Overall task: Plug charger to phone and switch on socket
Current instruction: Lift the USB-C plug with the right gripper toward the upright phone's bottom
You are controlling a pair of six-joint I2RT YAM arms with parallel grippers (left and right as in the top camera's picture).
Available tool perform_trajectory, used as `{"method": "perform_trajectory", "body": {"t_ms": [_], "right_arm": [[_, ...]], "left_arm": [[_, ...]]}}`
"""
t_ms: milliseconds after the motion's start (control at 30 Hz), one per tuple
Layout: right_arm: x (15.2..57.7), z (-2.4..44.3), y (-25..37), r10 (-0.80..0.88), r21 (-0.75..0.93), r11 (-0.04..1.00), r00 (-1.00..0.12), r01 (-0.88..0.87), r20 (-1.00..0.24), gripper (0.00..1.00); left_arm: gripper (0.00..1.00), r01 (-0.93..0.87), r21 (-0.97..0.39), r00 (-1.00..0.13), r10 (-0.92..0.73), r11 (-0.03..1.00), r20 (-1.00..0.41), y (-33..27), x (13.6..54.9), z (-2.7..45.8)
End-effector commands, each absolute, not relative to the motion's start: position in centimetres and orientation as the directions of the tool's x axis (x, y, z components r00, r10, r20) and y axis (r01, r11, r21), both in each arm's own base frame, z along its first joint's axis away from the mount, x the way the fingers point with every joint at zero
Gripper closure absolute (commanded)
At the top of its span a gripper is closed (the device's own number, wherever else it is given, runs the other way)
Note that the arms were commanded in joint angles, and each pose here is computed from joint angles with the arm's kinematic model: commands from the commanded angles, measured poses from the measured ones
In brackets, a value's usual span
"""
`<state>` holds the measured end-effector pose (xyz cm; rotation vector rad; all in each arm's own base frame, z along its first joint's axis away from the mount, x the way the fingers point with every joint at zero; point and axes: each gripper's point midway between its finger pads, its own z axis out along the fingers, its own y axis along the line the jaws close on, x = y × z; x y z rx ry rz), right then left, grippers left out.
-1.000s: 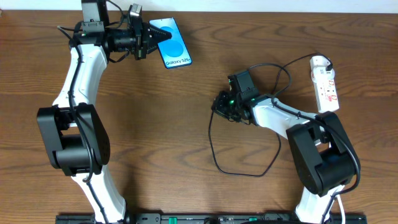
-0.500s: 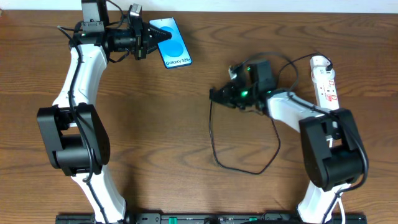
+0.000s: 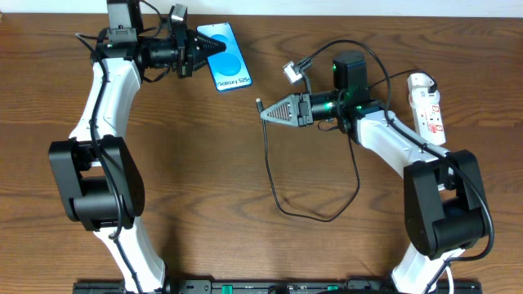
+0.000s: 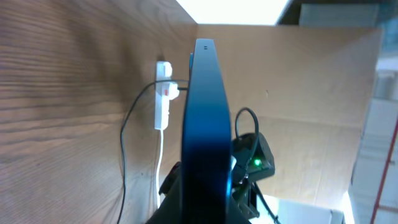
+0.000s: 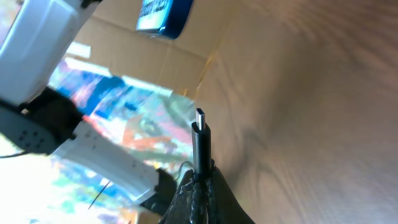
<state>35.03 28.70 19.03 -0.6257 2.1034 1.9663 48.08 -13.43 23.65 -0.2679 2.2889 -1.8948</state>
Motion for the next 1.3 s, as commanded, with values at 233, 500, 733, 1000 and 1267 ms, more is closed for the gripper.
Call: {"method": "perform_trajectory", "body": {"t_ms": [233,500,733,1000,1267], "right_arm": [[33.0,20.9,29.7,-0.237,0.900,-0.054,-0.870,-0.433,-0.433,0.99],[33.4,20.6,30.1,-0.223,0.905,-0.024,-0.881,-0.424,-0.418,0.99],[33.8,21.6,30.2,-0.211,0.895,-0.040,-0.871,-0.445,-0.443,0.99],[34.2,22.6,30.4,-0.198,0.881,-0.056,-0.860,-0.470,-0.471,0.99],[34.5,22.5,30.4,-0.186,0.886,-0.042,-0.868,-0.462,-0.461,0.99]], "left_arm": [[0.93,0.112,-0.987,-0.981,-0.147,0.118,-0.129,-14.0,46.5,26.2],[0.92,0.108,-0.980,-0.980,-0.147,0.167,-0.133,-15.7,46.6,25.4],[0.93,0.104,-0.977,-0.980,-0.150,0.187,-0.133,-16.3,46.8,25.0],[0.93,0.105,-0.979,-0.978,-0.157,0.175,-0.133,-16.3,47.2,25.6],[0.93,0.108,-0.981,-0.978,-0.159,0.163,-0.135,-16.3,47.4,26.0]]}}
